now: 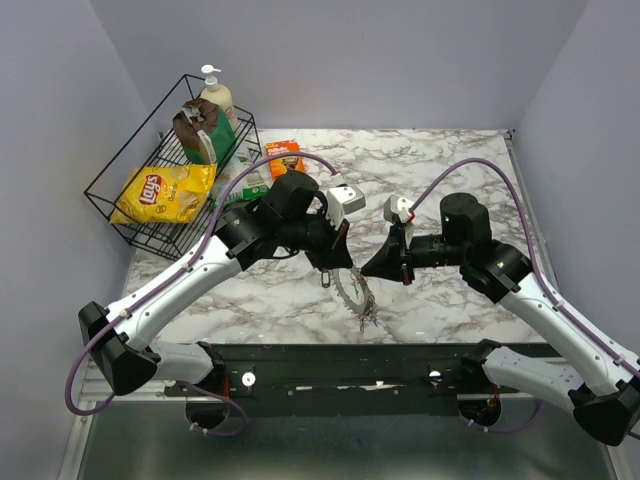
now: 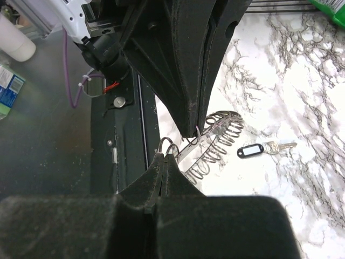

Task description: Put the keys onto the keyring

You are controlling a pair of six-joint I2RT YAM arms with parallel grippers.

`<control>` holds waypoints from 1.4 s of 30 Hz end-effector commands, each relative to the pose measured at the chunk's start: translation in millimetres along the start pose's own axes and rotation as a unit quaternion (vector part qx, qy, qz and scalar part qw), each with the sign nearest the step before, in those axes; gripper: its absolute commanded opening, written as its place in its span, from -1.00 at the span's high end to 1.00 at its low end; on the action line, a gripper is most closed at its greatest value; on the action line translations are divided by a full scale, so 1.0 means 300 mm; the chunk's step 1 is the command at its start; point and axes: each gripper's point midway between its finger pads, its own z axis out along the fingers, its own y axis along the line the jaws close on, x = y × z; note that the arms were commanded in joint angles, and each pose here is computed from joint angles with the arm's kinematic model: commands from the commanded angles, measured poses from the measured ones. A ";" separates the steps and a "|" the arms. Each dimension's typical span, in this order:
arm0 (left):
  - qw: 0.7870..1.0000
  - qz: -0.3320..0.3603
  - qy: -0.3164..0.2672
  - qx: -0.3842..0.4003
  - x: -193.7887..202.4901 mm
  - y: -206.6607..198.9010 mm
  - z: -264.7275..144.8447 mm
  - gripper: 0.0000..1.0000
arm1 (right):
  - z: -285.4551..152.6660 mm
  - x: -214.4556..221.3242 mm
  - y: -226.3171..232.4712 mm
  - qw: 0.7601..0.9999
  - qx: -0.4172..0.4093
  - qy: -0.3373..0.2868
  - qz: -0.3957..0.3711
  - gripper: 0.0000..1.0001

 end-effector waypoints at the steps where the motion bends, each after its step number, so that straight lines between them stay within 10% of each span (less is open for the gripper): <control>1: 0.998 0.022 0.008 -0.066 0.012 0.076 -0.040 1.00 | -0.018 -0.036 0.059 0.999 -0.026 -0.022 -0.009 0.99; 22: 0.989 0.084 -0.067 -0.107 -0.038 0.104 -0.102 0.81 | -0.033 -0.068 0.119 0.997 -0.068 -0.038 -0.022 0.99; 32: 0.986 0.094 -0.087 -0.102 -0.063 0.090 -0.113 -0.23 | -0.042 -0.083 0.137 0.996 -0.077 -0.045 -0.026 0.99; 42: 0.979 0.144 -0.143 -0.022 -0.097 -0.040 -0.170 -0.52 | -0.040 -0.087 0.135 0.996 -0.077 -0.044 -0.025 0.99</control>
